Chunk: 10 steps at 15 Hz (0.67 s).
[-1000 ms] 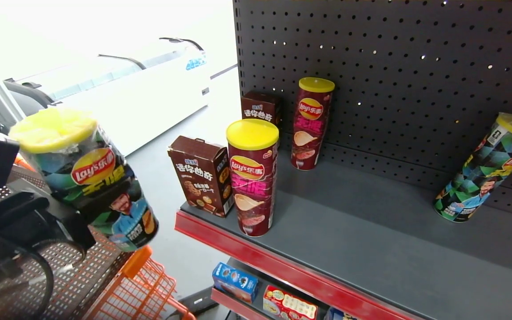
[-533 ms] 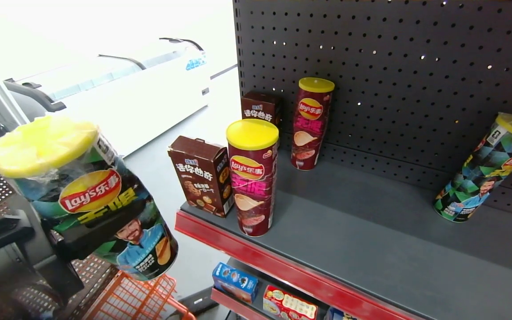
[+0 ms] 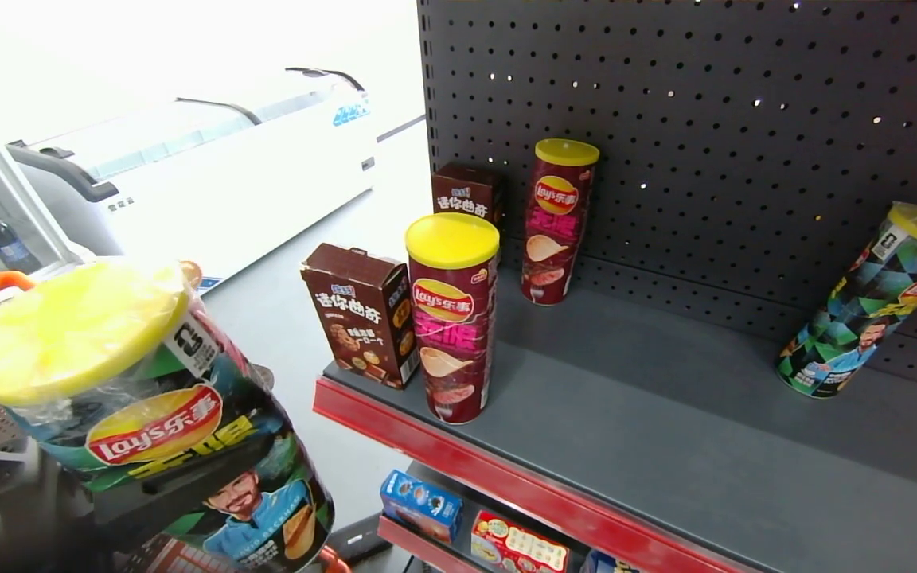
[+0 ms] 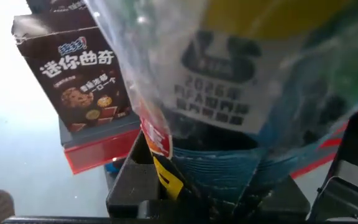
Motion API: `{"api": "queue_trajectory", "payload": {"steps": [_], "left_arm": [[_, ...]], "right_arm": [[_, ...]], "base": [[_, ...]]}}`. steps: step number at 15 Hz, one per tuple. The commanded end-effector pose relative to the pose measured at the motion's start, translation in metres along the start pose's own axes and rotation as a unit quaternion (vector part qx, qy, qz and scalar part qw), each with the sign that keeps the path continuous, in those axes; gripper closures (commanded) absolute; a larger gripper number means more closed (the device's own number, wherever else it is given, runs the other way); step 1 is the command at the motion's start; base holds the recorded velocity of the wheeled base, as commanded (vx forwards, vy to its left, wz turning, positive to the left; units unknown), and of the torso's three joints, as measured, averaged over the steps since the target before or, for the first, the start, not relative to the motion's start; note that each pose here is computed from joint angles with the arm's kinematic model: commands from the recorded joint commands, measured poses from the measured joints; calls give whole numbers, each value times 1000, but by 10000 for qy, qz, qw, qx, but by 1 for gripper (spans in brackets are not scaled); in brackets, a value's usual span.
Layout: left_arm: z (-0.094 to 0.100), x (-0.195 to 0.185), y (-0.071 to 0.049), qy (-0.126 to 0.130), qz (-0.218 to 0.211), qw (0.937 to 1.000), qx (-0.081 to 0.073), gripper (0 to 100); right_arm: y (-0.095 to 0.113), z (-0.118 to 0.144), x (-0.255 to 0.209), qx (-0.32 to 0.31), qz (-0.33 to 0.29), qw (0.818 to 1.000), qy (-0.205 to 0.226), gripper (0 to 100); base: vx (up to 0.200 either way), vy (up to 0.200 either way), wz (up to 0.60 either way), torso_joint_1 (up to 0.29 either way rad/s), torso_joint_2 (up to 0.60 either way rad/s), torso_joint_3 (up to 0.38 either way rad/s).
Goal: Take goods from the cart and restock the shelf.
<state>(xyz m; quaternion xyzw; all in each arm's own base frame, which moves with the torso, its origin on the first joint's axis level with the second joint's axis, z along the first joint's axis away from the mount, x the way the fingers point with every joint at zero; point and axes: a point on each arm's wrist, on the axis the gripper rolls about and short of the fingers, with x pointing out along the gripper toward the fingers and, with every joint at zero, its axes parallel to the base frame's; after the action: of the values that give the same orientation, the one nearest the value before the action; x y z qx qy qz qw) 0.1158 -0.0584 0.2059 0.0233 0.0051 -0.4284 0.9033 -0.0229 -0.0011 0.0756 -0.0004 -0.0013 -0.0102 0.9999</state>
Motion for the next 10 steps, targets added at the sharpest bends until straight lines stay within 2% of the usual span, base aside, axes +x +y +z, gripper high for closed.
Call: {"api": "queue_trajectory", "payload": {"steps": [1,5,10], "left_arm": [[0,3,-3,12,-232,9997,-1,100],[-2,13,-5,96,-605,9981,-41,100],[3,33,2,178,-748,9970,-23,100]], "right_arm": [[0,0,0,-4,2,10000,5,0],[0,0,0,-4,2,10000,5,0],[0,0,0,-4,2,10000,5,0]], "base": [[0,0,0,0,0,0],[0,0,0,0,0,0],[0,0,-600,1,0,2]]}}
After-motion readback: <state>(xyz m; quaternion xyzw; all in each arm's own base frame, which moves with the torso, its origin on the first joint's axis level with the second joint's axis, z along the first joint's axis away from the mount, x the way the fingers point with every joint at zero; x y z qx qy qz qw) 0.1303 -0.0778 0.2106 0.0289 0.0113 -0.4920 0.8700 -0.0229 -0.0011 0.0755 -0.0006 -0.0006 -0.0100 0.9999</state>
